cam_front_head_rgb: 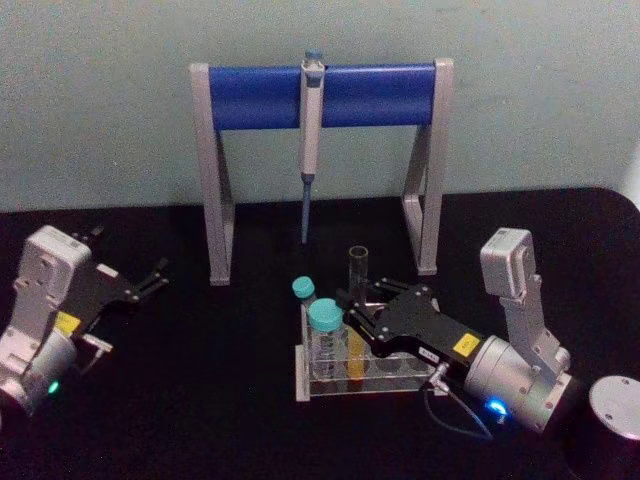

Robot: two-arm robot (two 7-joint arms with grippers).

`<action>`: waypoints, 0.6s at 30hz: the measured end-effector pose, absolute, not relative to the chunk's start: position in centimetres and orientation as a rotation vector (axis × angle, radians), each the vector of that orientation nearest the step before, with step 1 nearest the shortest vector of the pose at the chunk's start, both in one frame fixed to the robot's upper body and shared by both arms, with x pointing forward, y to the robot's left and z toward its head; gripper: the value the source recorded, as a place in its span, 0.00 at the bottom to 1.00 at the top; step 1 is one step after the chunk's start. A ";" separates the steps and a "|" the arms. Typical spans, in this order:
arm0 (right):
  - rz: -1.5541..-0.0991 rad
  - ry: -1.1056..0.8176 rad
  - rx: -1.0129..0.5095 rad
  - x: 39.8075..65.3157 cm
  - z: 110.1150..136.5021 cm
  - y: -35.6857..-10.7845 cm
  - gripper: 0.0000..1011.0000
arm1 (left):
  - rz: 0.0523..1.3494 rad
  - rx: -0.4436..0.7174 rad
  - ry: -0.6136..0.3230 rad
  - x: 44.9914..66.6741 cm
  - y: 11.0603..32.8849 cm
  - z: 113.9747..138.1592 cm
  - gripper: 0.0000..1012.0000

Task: Pick up the test tube from the test tube rack, shake it, then place it back into the test tube rack.

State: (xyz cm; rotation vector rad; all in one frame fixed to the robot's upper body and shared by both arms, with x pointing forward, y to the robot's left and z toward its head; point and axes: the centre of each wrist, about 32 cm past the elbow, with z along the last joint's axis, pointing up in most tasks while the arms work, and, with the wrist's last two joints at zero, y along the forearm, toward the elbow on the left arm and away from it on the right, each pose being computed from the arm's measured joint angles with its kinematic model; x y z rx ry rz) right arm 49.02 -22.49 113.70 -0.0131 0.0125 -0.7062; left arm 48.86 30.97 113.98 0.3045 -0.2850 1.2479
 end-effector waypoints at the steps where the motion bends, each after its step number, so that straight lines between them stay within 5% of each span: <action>1: -0.706 0.013 -0.013 49.0 113.7 -22.5 0.29 | 1.248 0.304 -0.285 48.9 31.0 114.0 0.99; 18: -0.705 0.011 -0.010 49.0 113.7 -22.5 0.83 | 1.248 0.304 -0.285 48.9 31.0 114.0 0.99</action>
